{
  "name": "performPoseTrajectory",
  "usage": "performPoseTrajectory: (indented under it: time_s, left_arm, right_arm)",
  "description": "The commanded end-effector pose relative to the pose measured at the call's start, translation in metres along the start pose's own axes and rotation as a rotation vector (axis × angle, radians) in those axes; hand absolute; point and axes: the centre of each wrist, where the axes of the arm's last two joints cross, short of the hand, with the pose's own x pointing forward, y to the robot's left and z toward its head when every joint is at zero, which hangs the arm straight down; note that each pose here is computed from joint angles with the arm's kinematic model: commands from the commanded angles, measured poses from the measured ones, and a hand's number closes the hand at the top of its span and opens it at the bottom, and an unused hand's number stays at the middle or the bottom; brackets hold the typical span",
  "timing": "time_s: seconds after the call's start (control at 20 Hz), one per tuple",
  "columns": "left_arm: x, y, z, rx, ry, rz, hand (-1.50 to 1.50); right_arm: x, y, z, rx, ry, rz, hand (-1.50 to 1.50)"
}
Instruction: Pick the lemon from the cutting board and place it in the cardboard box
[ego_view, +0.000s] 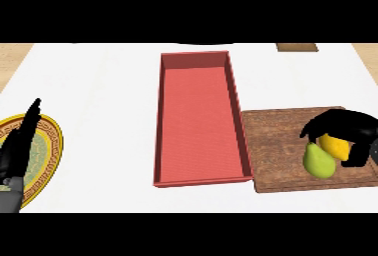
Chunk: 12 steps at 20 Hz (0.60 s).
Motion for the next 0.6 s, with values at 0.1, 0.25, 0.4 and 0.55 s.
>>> performPoseTrajectory:
  time_s: [0.1,0.25,0.4,0.55]
  left_arm:
    - [0.002,-0.002,-0.005,0.011,0.004,0.007,0.00]
    - [0.018,0.001,-0.017,-0.018,-0.022,-0.001,0.00]
    - [0.025,-0.017,-0.016,-0.057,-0.062,0.012,0.00]
    - [0.041,-0.021,-0.021,-0.048,-0.047,0.005,0.00]
  right_arm:
    - [0.001,0.004,0.001,-0.100,-0.017,0.066,1.50]
    - [-0.003,-0.041,-0.047,-0.177,-0.040,0.041,1.50]
    - [-0.007,-0.086,-0.055,-0.248,-0.021,0.021,1.50]
    - [-0.013,-0.106,-0.048,-0.352,-0.015,0.053,1.50]
